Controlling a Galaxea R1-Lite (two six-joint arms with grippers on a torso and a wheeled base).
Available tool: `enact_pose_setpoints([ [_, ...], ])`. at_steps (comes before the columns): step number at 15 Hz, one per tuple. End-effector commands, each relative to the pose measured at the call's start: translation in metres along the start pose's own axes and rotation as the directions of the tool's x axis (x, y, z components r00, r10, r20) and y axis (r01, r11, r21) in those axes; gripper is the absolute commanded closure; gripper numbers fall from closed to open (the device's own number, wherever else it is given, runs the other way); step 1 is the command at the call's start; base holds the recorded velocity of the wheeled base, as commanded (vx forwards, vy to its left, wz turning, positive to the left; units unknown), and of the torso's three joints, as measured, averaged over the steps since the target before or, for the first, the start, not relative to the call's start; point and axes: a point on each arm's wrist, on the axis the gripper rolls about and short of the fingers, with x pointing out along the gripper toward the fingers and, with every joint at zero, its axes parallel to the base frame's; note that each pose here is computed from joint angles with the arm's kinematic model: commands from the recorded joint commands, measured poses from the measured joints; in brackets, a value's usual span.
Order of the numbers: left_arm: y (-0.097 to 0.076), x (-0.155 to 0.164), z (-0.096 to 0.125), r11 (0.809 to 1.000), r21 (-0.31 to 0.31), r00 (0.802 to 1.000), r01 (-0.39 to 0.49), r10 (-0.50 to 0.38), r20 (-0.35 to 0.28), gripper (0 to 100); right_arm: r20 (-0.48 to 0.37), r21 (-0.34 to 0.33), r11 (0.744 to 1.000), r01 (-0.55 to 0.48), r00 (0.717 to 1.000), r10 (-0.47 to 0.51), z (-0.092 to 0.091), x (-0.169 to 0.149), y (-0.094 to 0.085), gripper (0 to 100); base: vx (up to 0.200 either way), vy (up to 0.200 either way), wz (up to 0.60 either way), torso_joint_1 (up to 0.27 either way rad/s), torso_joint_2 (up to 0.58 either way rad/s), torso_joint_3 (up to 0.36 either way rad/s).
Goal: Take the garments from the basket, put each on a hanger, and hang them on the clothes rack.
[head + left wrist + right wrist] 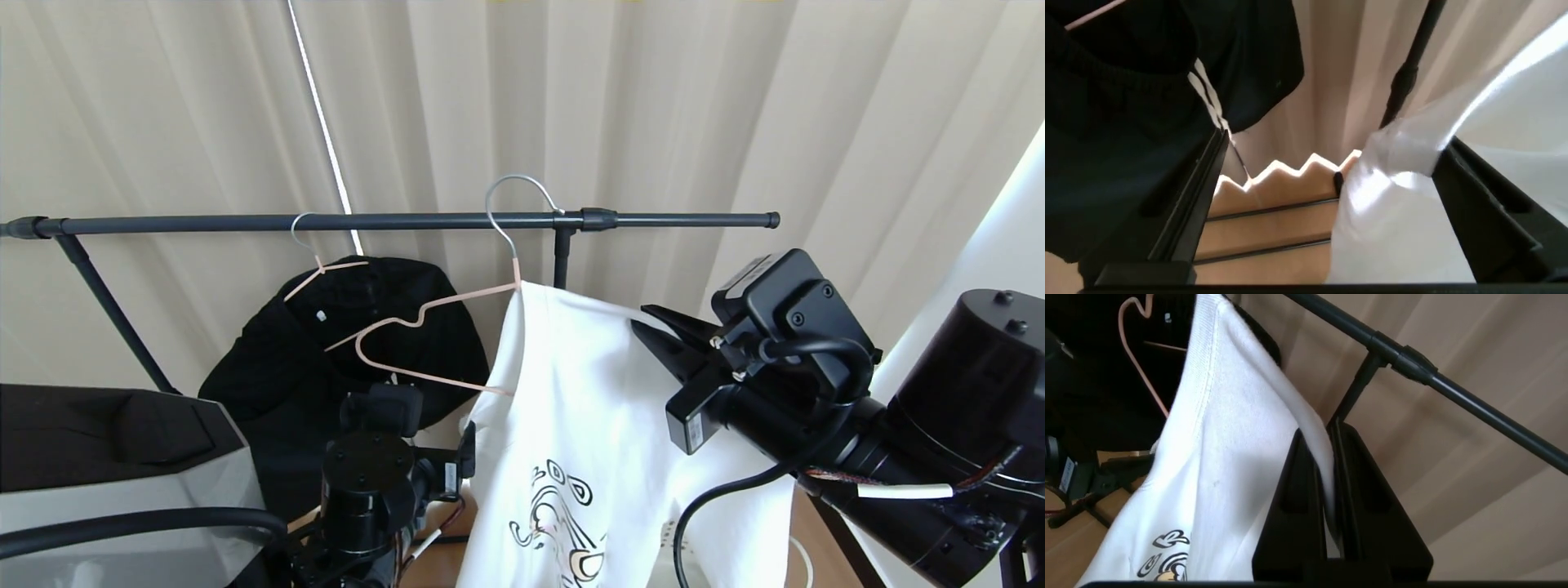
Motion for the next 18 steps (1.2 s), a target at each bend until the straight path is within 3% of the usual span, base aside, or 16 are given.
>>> enact_pose_setpoints([
  [1, 0.002, 0.003, -0.005, 1.000, 0.012, 1.000, -0.012, 0.012, -0.012, 0, 0.019, 0.006, 1.000, 0.008, 1.000, -0.008, 0.005, -0.004, -0.003, 100, 0.000, 0.000, 0.00, 0.000, 0.00, 0.000],
  [6, 0.011, 0.013, -0.007, 0.998, 0.010, 0.998, -0.054, 0.054, -0.022, 0, 0.031, 0.010, 1.000, 0.014, 0.999, -0.014, 0.008, -0.007, -0.006, 100, 0.000, 0.000, 0.00, 0.000, 0.00, 0.000],
  [7, 0.013, 0.014, -0.005, 0.998, 0.002, 0.998, -0.064, 0.064, -0.016, 100, 0.032, 0.011, 1.000, 0.015, 0.999, -0.015, 0.008, -0.008, -0.007, 100, 0.000, 0.000, 0.00, 0.000, 0.00, 0.000],
  [12, 0.016, 0.013, 0.003, 0.998, 0.000, 0.996, -0.068, 0.068, 0.052, 100, 0.029, 0.010, 1.000, 0.023, 0.999, -0.024, 0.008, -0.008, -0.010, 100, 0.000, 0.000, 0.00, 0.000, 0.00, 0.000],
  [18, 0.037, 0.016, 0.020, 0.991, -0.027, 0.985, -0.130, 0.132, 0.110, 100, -0.022, -0.005, 1.000, 0.007, 1.000, -0.007, -0.014, -0.002, -0.030, 100, 0.000, 0.000, 0.00, 0.000, 0.00, 0.000],
])
